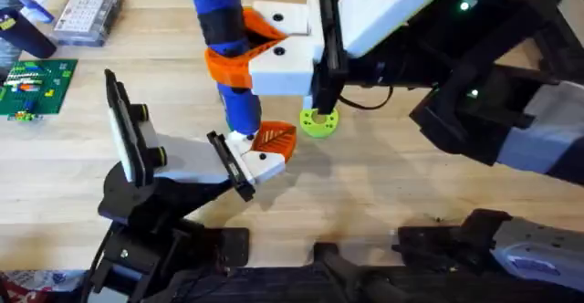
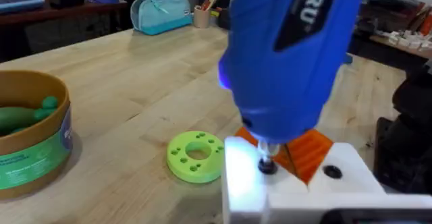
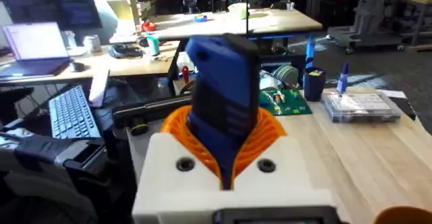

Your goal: Pick up the gripper from the table and insert it into the empty holder that is missing its gripper. Then pick up a screw, insert it into the mounting hole, and use the screwdriver to tighten it. Finally, clean up the table by picking up the vegetable and placing it into the bucket.

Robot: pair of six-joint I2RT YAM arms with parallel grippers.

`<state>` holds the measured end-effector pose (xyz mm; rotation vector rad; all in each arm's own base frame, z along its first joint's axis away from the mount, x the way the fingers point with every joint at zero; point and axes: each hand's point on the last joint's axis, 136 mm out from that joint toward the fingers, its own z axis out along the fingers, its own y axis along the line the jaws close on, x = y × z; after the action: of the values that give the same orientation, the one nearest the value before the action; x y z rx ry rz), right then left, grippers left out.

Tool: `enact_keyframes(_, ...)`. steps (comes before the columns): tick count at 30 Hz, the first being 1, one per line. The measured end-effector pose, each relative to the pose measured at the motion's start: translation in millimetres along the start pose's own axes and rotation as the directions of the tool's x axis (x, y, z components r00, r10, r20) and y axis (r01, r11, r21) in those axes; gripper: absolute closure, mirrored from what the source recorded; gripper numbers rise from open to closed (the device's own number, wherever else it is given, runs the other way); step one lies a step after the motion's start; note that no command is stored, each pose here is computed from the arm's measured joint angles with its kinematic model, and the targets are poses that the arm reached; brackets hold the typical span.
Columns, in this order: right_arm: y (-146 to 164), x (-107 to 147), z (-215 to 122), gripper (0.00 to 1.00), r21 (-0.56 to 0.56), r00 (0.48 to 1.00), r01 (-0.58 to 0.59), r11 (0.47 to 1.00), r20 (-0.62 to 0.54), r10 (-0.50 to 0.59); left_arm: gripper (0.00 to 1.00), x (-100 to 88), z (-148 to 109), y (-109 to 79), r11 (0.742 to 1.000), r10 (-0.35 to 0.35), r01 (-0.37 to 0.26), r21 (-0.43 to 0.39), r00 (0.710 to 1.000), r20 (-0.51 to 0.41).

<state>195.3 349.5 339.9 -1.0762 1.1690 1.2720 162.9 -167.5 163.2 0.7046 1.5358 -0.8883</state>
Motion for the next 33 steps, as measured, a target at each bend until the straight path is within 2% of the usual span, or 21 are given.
enact_keyframes(19,1,-1,1,0.964,-0.005,1.000,0.007,1.000,0.006,-0.007,0.988,-0.2,0,0.0,1.000,-0.002,0.002,0.000,1.000,0.001)
enact_keyframes(24,5,-19,0,0.962,-0.016,0.996,0.051,0.999,0.075,-0.049,0.988,-0.2,0,0.0,1.000,-0.002,0.002,0.000,1.000,0.001)
enact_keyframes(33,0,-35,-9,0.963,0.000,0.993,0.028,1.000,0.119,-0.028,0.988,-0.2,0,0.0,1.000,-0.002,0.002,0.000,1.000,0.001)
